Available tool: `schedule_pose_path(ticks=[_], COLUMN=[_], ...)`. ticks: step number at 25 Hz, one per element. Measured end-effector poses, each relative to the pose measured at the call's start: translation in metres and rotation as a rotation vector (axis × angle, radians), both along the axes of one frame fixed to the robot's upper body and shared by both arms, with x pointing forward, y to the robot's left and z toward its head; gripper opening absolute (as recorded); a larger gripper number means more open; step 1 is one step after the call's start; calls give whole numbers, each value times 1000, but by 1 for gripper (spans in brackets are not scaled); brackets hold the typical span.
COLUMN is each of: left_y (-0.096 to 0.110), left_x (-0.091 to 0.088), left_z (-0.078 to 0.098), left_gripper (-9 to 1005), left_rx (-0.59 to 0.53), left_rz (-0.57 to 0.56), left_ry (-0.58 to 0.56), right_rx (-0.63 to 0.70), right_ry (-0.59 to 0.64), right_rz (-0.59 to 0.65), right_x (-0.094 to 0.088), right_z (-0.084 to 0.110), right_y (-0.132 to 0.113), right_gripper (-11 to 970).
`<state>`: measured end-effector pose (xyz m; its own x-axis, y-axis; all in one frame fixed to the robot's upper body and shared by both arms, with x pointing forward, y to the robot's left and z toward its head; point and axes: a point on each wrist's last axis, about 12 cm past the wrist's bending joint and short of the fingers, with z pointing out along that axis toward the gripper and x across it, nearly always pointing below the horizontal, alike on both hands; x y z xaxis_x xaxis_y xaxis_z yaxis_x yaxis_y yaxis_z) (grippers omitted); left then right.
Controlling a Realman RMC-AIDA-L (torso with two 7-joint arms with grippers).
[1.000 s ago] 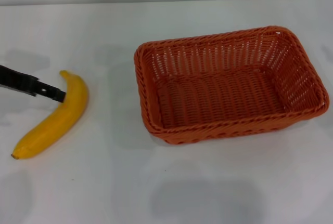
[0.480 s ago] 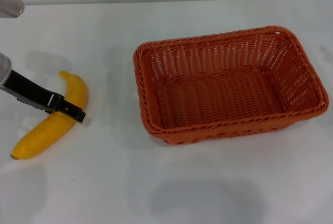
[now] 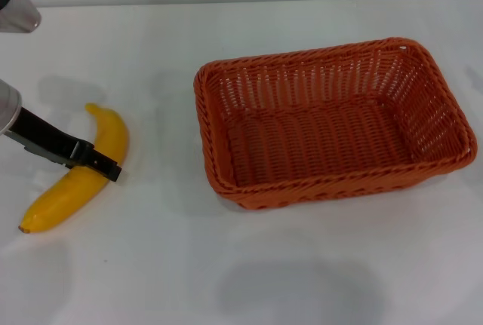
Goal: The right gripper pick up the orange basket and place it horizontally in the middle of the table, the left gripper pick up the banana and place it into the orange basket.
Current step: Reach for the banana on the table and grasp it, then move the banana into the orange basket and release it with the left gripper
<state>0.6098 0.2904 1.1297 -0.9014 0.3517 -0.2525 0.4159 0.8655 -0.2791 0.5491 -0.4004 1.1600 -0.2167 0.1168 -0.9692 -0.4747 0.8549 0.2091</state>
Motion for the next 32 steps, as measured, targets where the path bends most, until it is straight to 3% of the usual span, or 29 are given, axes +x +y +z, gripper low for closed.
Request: schedule_pose_path(ticks=[5, 13, 17, 21, 25, 27, 28, 31, 32], left_y=[-2, -2, 3, 14, 20, 14, 14, -12, -12], left_x=[1, 2, 3, 3, 2, 1, 1, 4, 4], left_z=[-1, 0, 6, 29, 70, 93, 93, 127, 127], left_gripper=[773, 544, 509, 500, 516, 524, 528, 540, 544], left_rx=[-1, 2, -4, -11, -35, -56, -56, -105, -105], left_rz=[1, 5, 21, 26, 5, -41, -41, -168, -168], left_ry=[4, -4, -26, -78, -183, -237, -237, -306, -306], right_rx=[4, 4, 11, 27, 42, 48, 50, 55, 58], right_ry=[4, 2, -1, -15, -34, -44, -48, -59, -70], right_rz=[-3, -6, -4, 2, 8, 13, 17, 21, 23], right_x=[0, 1, 1, 0, 1, 1, 2, 4, 4], right_z=[-1, -1, 0, 2, 5, 7, 8, 10, 11], right_y=[0, 0, 0, 1, 2, 2, 3, 5, 5], right_gripper=[838, 838, 838, 838, 838, 838, 838, 838, 838])
